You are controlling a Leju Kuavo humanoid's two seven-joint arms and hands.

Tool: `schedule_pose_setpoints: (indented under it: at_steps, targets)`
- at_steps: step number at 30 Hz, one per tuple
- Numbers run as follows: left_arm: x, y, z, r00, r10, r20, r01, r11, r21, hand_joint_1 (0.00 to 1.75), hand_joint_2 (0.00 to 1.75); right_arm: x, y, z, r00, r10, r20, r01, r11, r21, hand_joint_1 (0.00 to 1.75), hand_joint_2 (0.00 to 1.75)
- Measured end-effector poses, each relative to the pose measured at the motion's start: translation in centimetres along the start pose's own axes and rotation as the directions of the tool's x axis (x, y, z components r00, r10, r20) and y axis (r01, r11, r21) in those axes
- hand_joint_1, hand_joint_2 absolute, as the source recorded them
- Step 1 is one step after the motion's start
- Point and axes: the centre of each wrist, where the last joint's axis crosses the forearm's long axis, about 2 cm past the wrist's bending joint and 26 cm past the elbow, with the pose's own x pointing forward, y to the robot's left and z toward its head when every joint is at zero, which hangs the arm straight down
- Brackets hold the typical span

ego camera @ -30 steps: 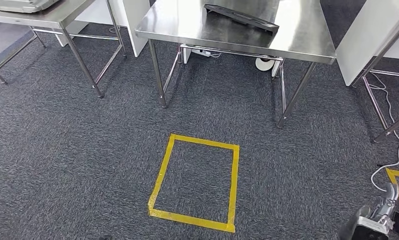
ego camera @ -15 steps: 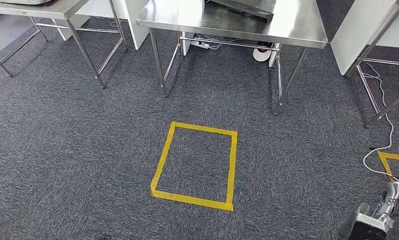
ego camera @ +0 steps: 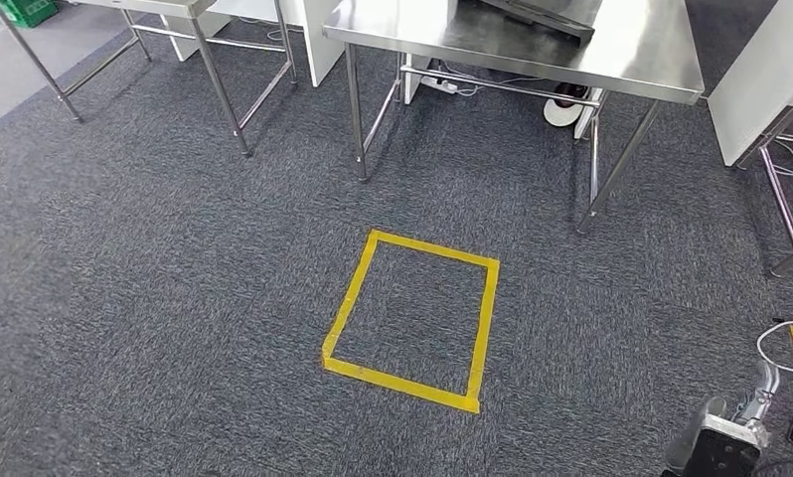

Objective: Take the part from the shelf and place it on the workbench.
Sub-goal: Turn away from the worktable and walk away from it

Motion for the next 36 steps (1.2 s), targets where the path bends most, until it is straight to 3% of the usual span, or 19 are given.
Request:
schedule_pose_setpoints:
  at_steps: [19, 27, 31, 36]
  targets:
    - [-0.2, -0.1, 0.1, 1.0, -0.007, -0.023, 0.007, 1.0, 0.01, 0.0, 0.0, -0.6, 0.3, 0.0, 1.0, 0.007, -0.03, -0.007, 1.0, 0.014, 0.0, 0.0]
    - [0.0, -0.3, 0.1, 0.995, -0.036, -0.098, 0.037, 0.999, 0.011, 0.0, 0.0, -1.1, 0.6, 0.2, 0.999, 0.015, -0.05, -0.014, 0.999, 0.032, 0.0, 0.0]
    - [-0.2, -0.8, 0.4, 0.977, -0.101, -0.186, 0.103, 0.995, 0.0, 0.0, 0.0, -1.2, 1.1, 0.4, 0.998, 0.022, -0.067, -0.018, 0.998, 0.061, 0.0, 0.0]
    - [-0.4, -1.5, 0.7, 0.962, -0.142, -0.231, 0.142, 0.99, -0.014, 0.0, 0.0, -2.8, 1.8, 1.1, 0.983, 0.066, -0.169, -0.048, 0.993, 0.111, 0.0, 0.0]
